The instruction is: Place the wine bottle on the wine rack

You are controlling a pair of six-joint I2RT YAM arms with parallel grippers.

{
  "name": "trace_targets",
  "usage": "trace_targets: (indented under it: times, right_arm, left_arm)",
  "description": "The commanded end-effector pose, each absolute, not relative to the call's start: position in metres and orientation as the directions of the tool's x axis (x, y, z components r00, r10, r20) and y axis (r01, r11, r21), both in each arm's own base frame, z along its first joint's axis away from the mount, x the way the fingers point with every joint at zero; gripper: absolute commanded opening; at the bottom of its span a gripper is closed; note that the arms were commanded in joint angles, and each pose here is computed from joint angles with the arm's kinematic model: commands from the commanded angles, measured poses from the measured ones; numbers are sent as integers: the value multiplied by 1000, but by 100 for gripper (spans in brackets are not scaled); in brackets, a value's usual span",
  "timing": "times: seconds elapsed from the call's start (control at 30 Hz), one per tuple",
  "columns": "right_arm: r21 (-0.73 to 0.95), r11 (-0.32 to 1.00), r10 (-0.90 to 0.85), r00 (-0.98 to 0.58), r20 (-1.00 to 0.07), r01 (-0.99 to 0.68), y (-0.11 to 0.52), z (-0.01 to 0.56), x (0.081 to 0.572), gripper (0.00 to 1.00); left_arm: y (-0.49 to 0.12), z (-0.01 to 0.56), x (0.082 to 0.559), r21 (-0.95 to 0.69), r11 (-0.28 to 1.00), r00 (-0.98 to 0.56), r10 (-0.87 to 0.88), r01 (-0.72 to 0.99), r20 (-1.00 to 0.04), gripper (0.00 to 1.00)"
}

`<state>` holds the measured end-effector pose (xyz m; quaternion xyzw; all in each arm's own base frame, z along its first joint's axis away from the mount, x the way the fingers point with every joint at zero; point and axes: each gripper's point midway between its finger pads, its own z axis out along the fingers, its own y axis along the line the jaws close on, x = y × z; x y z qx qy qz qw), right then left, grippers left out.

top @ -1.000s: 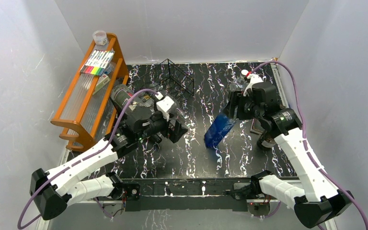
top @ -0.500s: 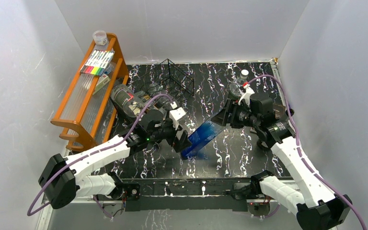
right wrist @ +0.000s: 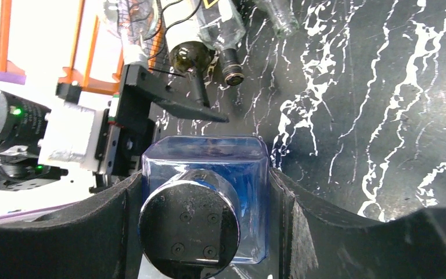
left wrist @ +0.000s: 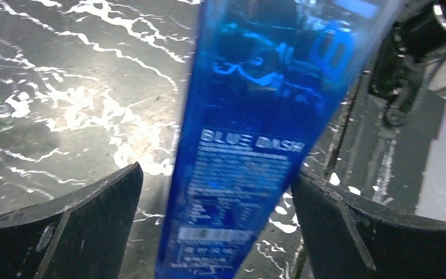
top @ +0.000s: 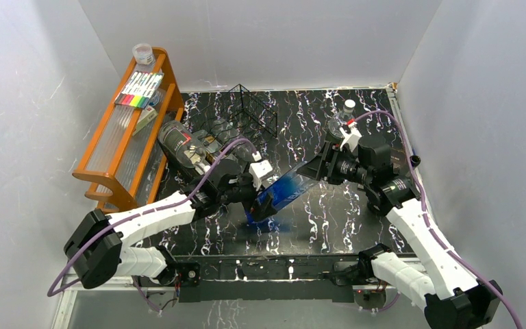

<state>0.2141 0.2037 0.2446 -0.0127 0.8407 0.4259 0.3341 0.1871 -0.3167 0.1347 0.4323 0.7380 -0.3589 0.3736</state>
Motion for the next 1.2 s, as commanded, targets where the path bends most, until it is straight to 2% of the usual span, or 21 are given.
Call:
trace_targets:
  times: [0.0, 0.1, 0.2, 0.27, 0.4, 0.47, 0.53, 0.57, 0.63, 0.7, 0.77, 0.83, 0.9, 1.03, 1.17]
  right_arm:
    - [759, 421, 312, -706, -636, -498, 225, 319, 202, 30]
    - [761, 386, 291, -714, -637, -522, 229, 322, 196, 30]
    - [763, 373, 279, -721, -635, -528, 230, 322, 194, 31]
    - [766, 366, 270, -727, -631, -529, 231, 321, 192, 31]
    - [779, 342, 254, -746, -615, -526, 234, 316, 188, 31]
    - [783, 335, 249, -752, -611, -525, 234, 314, 186, 31]
    - [785, 324, 243, -755, -609, -528, 235, 314, 184, 31]
    - [787, 319, 241, -758, -606, -529, 236, 315, 183, 31]
    - [787, 314, 238, -759, -606, -531, 236, 315, 182, 31]
    - [789, 313, 233, -763, -603, -529, 236, 314, 181, 31]
    - [791, 309, 220, -769, -600, -528, 237, 312, 180, 33]
    - [791, 311, 199, -777, -597, -527, 237, 309, 177, 36]
    - [784, 341, 178, -783, -596, -519, 235, 304, 177, 46]
    - [738, 426, 115, -778, -618, -523, 226, 293, 174, 81]
    - [673, 470, 69, -736, -673, -572, 217, 298, 169, 91]
  left_arm:
    - [-312, 143, 215, -60, 439, -244, 374, 896, -895, 98]
    - [-311, 142, 218, -9, 425, -196, 398, 905, -896, 98]
    - [-315, 143, 209, -11, 364, -166, 397, 931, -903, 92]
    - [-317, 147, 205, -8, 337, -143, 377, 941, -915, 87]
    - [-322, 158, 205, 41, 309, -73, 349, 950, -934, 71]
    - [-325, 162, 201, 57, 275, -42, 343, 960, -938, 71]
    - [-327, 161, 197, 67, 235, -19, 345, 970, -938, 81]
    - [-328, 160, 196, 68, 223, -15, 348, 972, -937, 83]
    - [-330, 158, 195, 67, 213, -14, 357, 975, -934, 81]
    - [-329, 155, 198, 75, 221, -11, 367, 972, -930, 72]
    - [-329, 156, 201, 98, 225, 9, 368, 969, -930, 54]
    - [-328, 159, 203, 132, 224, 41, 370, 966, -928, 42]
    - [-327, 164, 206, 179, 217, 88, 371, 959, -925, 32]
    - [-327, 196, 208, 308, 190, 231, 342, 932, -911, 23]
    - [-330, 240, 212, 460, 168, 398, 304, 872, -865, 21]
